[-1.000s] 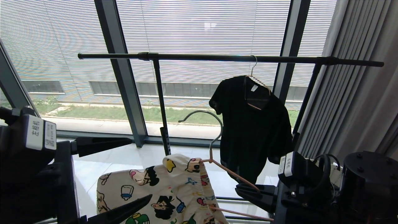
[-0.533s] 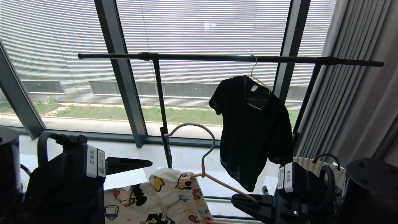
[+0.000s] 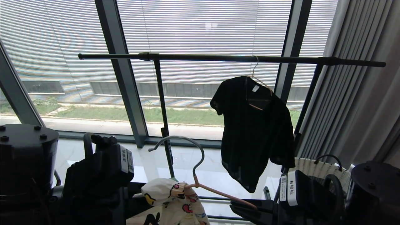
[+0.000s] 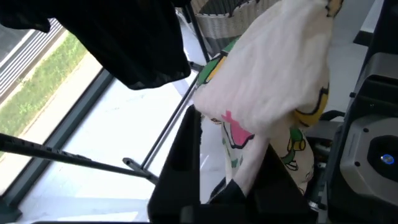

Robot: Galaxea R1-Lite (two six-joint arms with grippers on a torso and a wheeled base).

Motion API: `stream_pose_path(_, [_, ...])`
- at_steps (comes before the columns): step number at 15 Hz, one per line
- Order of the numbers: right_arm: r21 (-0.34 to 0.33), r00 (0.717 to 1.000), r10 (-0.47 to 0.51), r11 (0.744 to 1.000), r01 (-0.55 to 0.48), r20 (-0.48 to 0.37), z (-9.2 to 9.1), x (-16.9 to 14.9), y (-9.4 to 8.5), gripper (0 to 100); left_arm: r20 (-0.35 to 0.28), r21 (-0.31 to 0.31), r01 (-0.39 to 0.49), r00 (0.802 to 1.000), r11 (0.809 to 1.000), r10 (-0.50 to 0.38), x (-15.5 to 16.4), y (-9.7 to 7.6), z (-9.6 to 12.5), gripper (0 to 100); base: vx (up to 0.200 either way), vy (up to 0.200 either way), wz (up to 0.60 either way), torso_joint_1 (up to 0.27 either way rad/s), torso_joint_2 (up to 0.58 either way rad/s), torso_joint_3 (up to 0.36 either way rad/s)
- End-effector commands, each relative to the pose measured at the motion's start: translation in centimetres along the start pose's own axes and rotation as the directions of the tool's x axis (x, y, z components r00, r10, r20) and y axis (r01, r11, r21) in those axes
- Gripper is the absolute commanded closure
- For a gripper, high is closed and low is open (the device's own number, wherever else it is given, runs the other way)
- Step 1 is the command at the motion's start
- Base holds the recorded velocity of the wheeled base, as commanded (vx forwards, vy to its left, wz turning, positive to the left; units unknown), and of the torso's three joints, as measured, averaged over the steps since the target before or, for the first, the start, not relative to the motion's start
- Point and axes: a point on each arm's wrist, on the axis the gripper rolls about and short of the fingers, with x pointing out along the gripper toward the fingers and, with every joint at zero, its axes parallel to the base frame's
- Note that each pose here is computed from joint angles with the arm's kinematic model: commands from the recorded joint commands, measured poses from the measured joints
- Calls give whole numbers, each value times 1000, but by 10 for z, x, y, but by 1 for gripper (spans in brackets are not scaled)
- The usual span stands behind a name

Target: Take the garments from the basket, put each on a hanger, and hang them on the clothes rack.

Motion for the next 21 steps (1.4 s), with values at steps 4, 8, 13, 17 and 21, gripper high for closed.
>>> stream_pose_path(4, [-45, 1000, -2, 999, 2, -7, -2, 1, 0, 0, -19, -10, 3, 1000, 1000, -3, 6, 2, -4, 100, 0, 0, 0, 0, 0, 0])
stream_pose_path(8, [-113, 980, -186, 978, 177, -71, -11, 2, -16, 0, -73, -13, -75, 995, 997, 74, 6, -1, -15, 100, 0, 0, 0, 0, 0, 0])
stream_pose_path(13, [-101, 968, -225, 971, 215, -106, -21, -4, -24, 0, -163, -105, -193, 971, 976, 174, 17, 35, -29, 100, 0, 0, 0, 0, 0, 0])
stream_pose_path(17, [101, 979, -175, 977, 186, -109, -26, 3, -22, 0, -35, -63, -227, 974, 972, 225, 13, 61, 6, 100, 0, 0, 0, 0, 0, 0])
stream_pose_path(21, [305, 975, -209, 927, 220, -70, -44, 41, -32, 0, 30, -27, -210, 977, 977, 211, 4, 57, 17, 100, 0, 0, 0, 0, 0, 0])
